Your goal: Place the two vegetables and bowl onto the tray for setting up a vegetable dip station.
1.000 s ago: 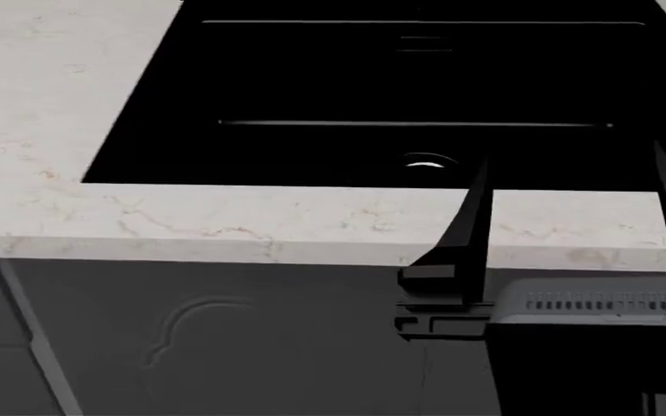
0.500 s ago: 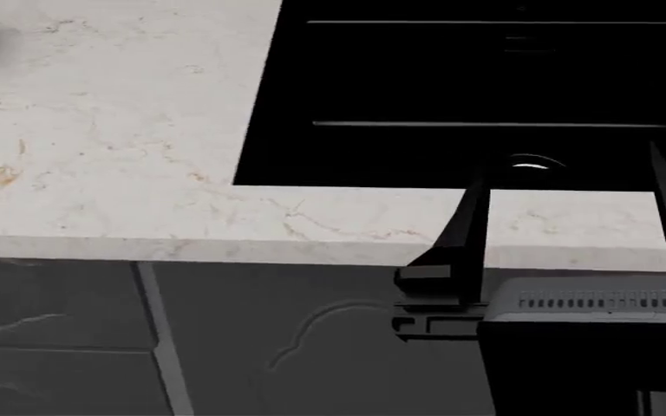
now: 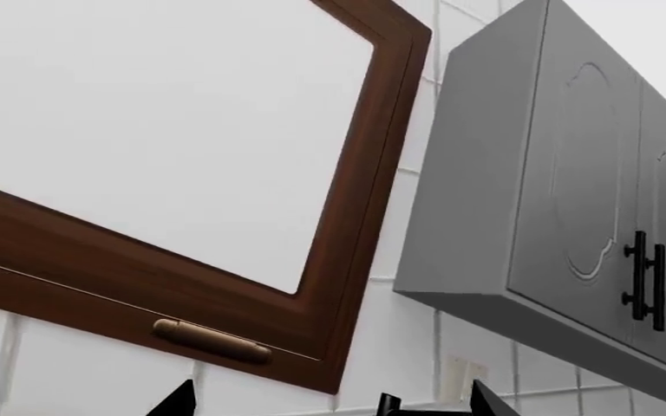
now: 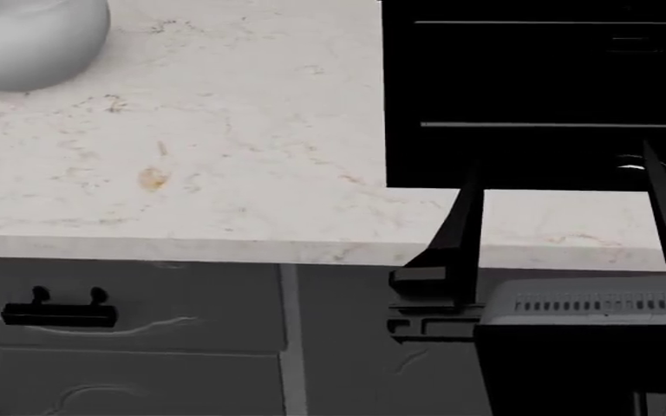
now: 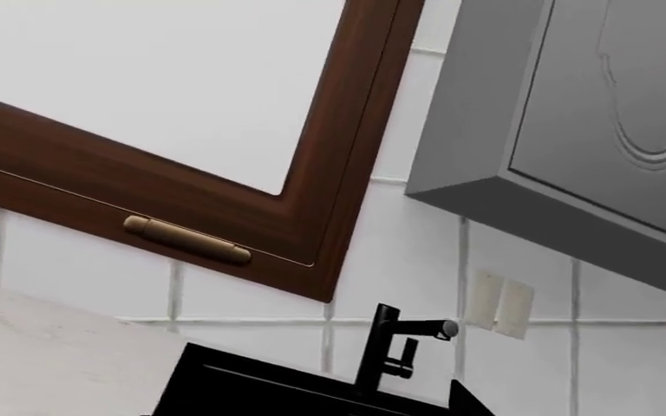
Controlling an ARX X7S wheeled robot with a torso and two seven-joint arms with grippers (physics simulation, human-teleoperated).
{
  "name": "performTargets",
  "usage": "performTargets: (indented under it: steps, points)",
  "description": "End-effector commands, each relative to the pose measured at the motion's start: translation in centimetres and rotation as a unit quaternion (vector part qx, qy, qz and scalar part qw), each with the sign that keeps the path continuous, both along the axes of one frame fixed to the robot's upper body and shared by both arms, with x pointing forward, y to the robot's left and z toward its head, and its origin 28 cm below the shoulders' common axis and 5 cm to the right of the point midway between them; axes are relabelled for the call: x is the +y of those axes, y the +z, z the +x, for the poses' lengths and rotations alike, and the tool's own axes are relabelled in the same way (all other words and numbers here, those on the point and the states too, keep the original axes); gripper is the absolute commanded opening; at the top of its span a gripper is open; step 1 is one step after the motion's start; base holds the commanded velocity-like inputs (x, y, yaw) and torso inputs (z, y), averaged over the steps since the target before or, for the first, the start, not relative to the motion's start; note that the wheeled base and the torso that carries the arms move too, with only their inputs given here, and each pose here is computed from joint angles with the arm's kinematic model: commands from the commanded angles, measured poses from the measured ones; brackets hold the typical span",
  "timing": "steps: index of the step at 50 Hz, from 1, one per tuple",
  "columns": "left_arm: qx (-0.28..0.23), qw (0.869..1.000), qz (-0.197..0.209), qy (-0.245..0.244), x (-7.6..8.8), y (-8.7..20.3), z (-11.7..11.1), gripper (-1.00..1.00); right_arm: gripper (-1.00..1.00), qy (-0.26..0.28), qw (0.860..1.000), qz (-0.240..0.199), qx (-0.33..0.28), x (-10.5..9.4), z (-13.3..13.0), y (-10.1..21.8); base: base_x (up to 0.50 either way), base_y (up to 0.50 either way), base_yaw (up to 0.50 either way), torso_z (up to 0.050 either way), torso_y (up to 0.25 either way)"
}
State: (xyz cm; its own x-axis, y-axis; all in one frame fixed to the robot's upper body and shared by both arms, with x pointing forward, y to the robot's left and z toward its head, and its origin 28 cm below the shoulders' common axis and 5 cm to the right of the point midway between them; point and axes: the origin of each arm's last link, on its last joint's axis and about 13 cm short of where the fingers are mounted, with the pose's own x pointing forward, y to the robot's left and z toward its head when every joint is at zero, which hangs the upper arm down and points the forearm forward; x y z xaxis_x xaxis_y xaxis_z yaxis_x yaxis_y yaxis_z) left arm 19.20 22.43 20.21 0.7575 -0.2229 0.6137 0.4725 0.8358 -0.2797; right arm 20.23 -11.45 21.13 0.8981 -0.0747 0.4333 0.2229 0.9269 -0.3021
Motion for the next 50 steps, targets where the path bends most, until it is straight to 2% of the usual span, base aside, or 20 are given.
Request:
performTargets:
  steps: [1, 21, 23, 24, 26, 29, 32, 41, 43, 45, 47, 50]
  points:
    - [-0.001, 1.000, 0.000, 0.000, 0.0, 0.1, -0.1, 1.00, 1.00, 0.002, 1.000, -0.002, -0.003, 0.0, -0.2, 0.1, 0.00, 0.50, 0.00, 0.000, 0.000]
    - [0.011, 1.000, 0.009, 0.003, -0.2, -0.2, 0.3, 1.00, 1.00, 0.013, 1.000, 0.005, -0.011, 0.2, -0.2, 0.2, 0.01, 0.50, 0.00, 0.000, 0.000]
    - [0.023, 0.999, 0.016, 0.017, -0.2, -0.2, 0.7, 1.00, 1.00, 0.015, 1.000, 0.021, -0.004, 0.1, -0.1, 0.4, 0.04, 0.25, 0.00, 0.000, 0.000]
    - [0.035, 0.998, 0.020, 0.046, 0.0, -0.1, 1.1, 1.00, 1.00, 0.020, 1.000, 0.019, -0.001, 0.1, 0.1, 0.7, 0.00, 0.00, 0.00, 0.000, 0.000]
    - [0.039, 0.997, 0.021, 0.070, 0.2, 0.4, 1.8, 1.00, 1.00, 0.019, 1.000, 0.014, 0.014, -0.1, 0.6, 1.7, 0.00, 0.00, 0.00, 0.000, 0.000]
    - [0.048, 0.992, 0.049, 0.104, 0.2, 2.3, 2.9, 1.00, 1.00, 0.022, 0.999, 0.006, 0.044, -0.5, 1.7, 4.5, 0.00, 0.00, 0.00, 0.000, 0.000]
    - [0.073, 0.987, 0.053, 0.136, 0.3, 4.1, 4.4, 1.00, 1.00, 0.013, 0.998, -0.010, 0.067, -0.6, 3.0, 6.6, 0.00, 0.00, 0.00, 0.000, 0.000]
    - [0.083, 0.981, 0.076, 0.161, 0.3, 8.6, 6.5, 1.00, 1.00, 0.013, 0.994, -0.027, 0.101, -0.7, 6.5, 11.8, 0.00, 0.00, 0.00, 0.000, 0.000]
    - [0.093, 0.979, 0.087, 0.162, 0.2, 9.4, 7.9, 1.00, 1.00, -0.014, 0.992, -0.044, 0.116, -0.9, 7.7, 12.3, 0.00, 0.00, 0.00, 0.000, 0.000]
    - [0.107, 0.974, 0.108, 0.170, 0.0, 9.7, 9.3, 1.00, 1.00, -0.015, 0.991, -0.040, 0.128, -1.0, 8.9, 12.7, 0.00, 0.00, 0.00, 0.000, 0.000]
    - [0.126, 0.968, 0.128, 0.173, -0.4, 10.3, 11.0, 1.00, 1.00, -0.033, 0.986, -0.052, 0.155, -1.1, 11.1, 13.1, 0.00, 0.00, 0.00, 0.000, 0.000]
    - [0.134, 0.964, 0.149, 0.177, -0.8, 10.9, 12.2, 1.00, 1.00, -0.030, 0.984, -0.049, 0.171, -1.1, 13.0, 13.6, 0.00, 0.00, 0.00, 0.000, 0.000]
